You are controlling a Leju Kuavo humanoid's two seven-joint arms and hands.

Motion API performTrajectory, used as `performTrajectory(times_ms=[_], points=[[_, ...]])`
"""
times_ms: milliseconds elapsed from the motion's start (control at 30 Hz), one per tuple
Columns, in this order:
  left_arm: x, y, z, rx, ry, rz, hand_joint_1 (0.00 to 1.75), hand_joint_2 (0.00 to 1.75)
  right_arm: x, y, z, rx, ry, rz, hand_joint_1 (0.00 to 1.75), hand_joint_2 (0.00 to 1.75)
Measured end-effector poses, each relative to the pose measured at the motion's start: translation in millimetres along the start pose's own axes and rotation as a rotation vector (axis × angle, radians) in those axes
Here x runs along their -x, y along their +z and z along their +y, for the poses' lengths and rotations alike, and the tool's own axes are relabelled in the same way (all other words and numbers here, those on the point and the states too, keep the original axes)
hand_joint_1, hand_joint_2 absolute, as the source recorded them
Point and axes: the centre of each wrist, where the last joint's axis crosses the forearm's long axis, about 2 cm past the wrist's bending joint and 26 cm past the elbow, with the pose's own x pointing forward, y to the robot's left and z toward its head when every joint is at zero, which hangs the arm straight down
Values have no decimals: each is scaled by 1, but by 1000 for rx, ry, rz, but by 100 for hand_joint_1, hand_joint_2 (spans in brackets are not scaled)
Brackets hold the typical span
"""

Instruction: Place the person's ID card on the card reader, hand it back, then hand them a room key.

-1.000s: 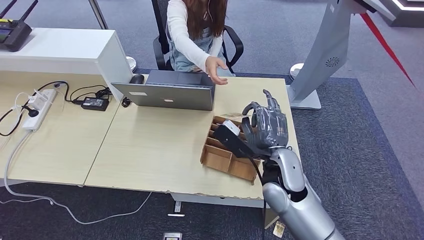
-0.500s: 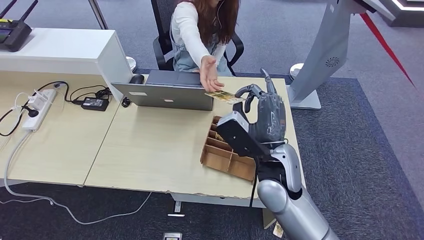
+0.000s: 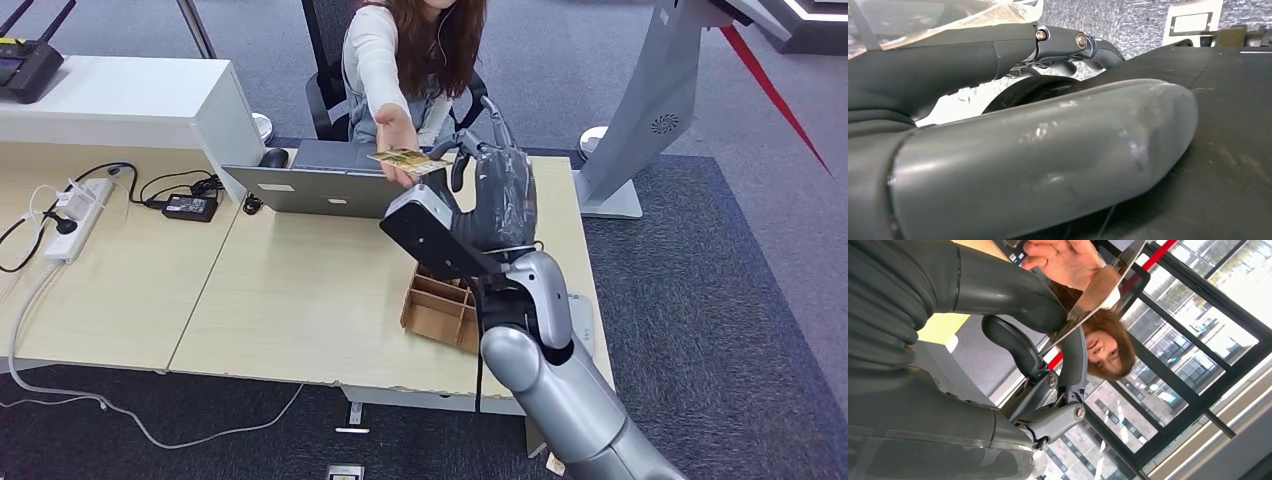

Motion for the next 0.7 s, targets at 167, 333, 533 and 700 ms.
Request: performTrajectory(times_ms=[167,333,533,700], points=[[-2,0,2,0,-15,-9,0,0,-9,-14,17,-38,33,-3,175,175],[-2,0,5,-3,-32,-14,0,0,-21,-25,35,-80,51,-8,175,175],[-5,0,9,-8,-50,-26,0,0,-32,-26,58,-165,18,35,175,175],[-8,1,10,-11,-58,-38,0,0,-41,-25,72,-234,-8,68,175,175]])
